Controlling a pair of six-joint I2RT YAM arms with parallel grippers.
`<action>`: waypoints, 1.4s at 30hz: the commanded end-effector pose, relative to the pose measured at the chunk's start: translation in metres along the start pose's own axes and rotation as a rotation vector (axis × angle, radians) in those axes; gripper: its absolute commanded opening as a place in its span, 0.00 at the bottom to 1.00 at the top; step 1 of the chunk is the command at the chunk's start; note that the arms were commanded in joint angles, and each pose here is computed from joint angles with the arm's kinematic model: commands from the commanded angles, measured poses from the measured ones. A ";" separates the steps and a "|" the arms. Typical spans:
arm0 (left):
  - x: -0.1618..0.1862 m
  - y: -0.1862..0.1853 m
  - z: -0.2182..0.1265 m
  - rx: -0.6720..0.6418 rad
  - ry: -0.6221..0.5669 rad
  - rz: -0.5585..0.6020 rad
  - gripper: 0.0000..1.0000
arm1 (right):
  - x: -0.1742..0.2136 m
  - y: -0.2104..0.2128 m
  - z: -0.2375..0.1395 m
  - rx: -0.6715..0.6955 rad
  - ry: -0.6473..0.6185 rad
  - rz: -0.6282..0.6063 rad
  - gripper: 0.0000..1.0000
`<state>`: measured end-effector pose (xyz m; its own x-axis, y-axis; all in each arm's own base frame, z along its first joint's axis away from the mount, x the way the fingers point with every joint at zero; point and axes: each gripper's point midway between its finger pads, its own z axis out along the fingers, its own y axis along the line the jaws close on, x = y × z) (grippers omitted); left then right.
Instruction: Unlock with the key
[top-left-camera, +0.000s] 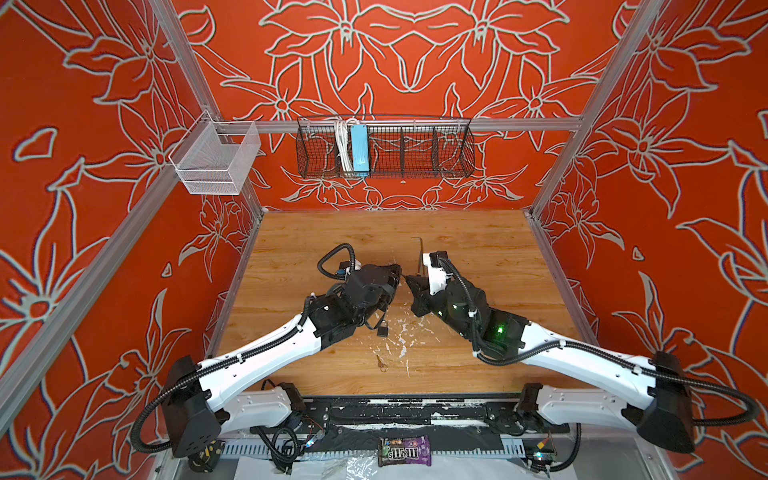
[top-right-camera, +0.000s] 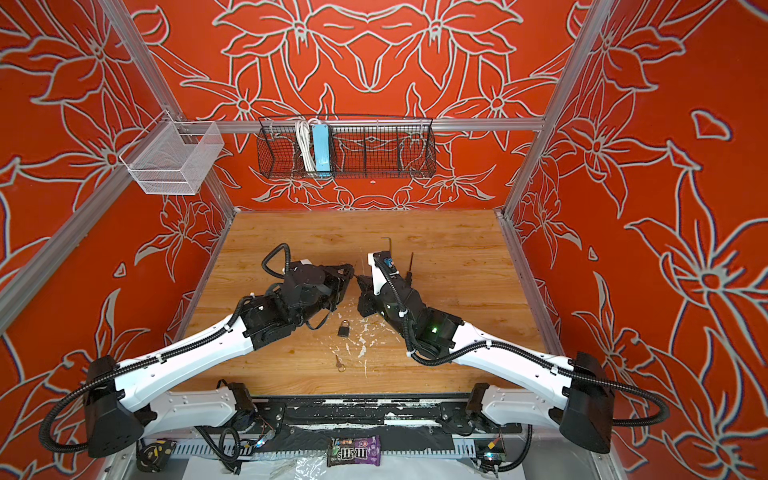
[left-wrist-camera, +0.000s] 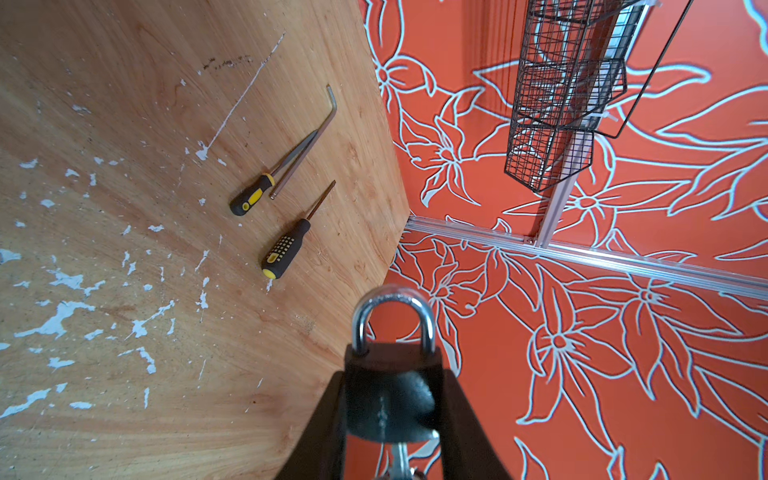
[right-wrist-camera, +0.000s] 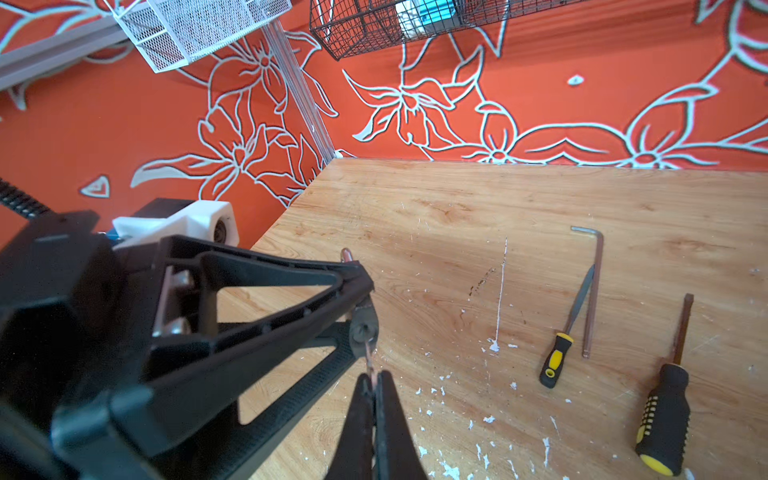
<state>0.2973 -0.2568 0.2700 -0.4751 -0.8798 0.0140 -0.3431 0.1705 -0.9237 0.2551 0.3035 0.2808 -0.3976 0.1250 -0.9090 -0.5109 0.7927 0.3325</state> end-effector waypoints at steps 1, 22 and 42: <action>0.045 -0.007 -0.007 0.028 0.196 0.005 0.00 | -0.023 0.026 0.001 -0.077 -0.089 -0.095 0.00; 0.088 -0.056 -0.030 0.171 0.416 0.033 0.00 | 0.019 0.032 0.027 -0.195 -0.031 -0.172 0.00; 0.060 -0.009 -0.006 0.055 0.238 0.018 0.00 | -0.030 0.007 0.006 -0.114 -0.146 0.537 0.00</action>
<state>0.2985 -0.2633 0.2782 -0.4938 -0.8696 0.0015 -0.3020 0.1699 -0.9380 0.2678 0.3077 0.2836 -0.5247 0.4523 -0.7212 -0.3642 0.6465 0.6704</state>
